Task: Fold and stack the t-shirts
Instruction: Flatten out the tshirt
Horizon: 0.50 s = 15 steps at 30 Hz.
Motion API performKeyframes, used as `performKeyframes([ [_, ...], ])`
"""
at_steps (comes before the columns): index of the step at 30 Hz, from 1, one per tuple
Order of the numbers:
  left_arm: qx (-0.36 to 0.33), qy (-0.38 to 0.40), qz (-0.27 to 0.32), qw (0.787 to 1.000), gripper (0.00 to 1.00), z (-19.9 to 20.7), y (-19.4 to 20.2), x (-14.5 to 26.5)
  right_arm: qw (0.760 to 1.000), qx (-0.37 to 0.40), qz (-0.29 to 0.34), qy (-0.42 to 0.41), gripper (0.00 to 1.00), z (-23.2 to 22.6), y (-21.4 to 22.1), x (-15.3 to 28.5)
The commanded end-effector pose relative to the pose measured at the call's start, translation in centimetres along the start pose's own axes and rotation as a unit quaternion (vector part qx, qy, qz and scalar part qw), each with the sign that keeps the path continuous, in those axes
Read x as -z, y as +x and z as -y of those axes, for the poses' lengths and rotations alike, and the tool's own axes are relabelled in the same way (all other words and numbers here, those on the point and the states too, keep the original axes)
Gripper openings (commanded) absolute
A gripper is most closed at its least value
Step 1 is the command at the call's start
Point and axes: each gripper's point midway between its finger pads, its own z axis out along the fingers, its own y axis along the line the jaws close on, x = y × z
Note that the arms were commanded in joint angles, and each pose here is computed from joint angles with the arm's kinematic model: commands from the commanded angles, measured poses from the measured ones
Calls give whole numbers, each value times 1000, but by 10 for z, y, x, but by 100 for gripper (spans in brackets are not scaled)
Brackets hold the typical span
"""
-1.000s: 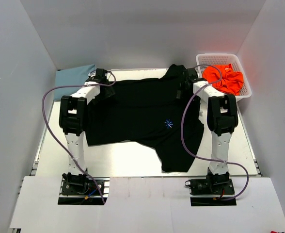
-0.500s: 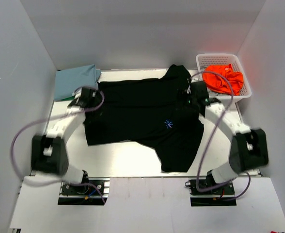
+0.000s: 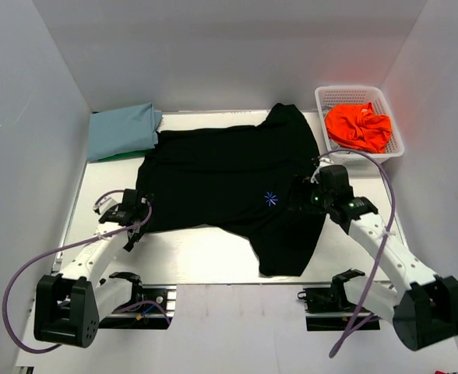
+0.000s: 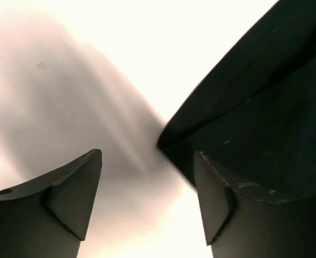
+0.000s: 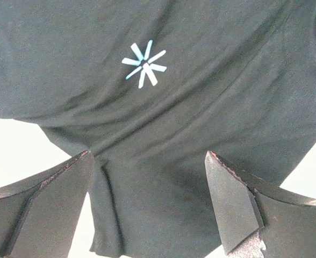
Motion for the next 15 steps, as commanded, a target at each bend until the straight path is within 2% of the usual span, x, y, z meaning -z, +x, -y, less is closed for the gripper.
performKeyframes([
  [1, 22, 26, 37, 999, 77, 16, -14, -10, 999, -25, -42, -10, 90, -3, 31, 8],
  [4, 15, 37, 22, 999, 76, 22, -4, -23, 997, -39, -69, -9, 90, 0, 53, 9],
  [7, 3, 55, 10, 998, 69, 34, 0, -28, 993, -48, -109, -10, 90, 1, 78, 8],
  [10, -14, 57, -16, 998, 41, 38, 11, -33, 986, -56, -157, -7, 90, 2, 107, 8],
  [11, -16, 53, -19, 998, 22, 36, 12, -35, 981, -60, -186, -2, 90, 3, 120, 11],
  [12, -16, 53, -19, 998, 7, 39, 11, -35, 978, -54, -201, -5, 90, 1, 127, 14],
  [13, -18, 52, -25, 998, 0, 37, 14, -35, 977, -53, -208, -1, 90, -1, 129, 17],
  [15, -18, 48, -22, 998, 0, 39, 8, -29, 967, -44, -250, 15, 90, 1, 147, 29],
])
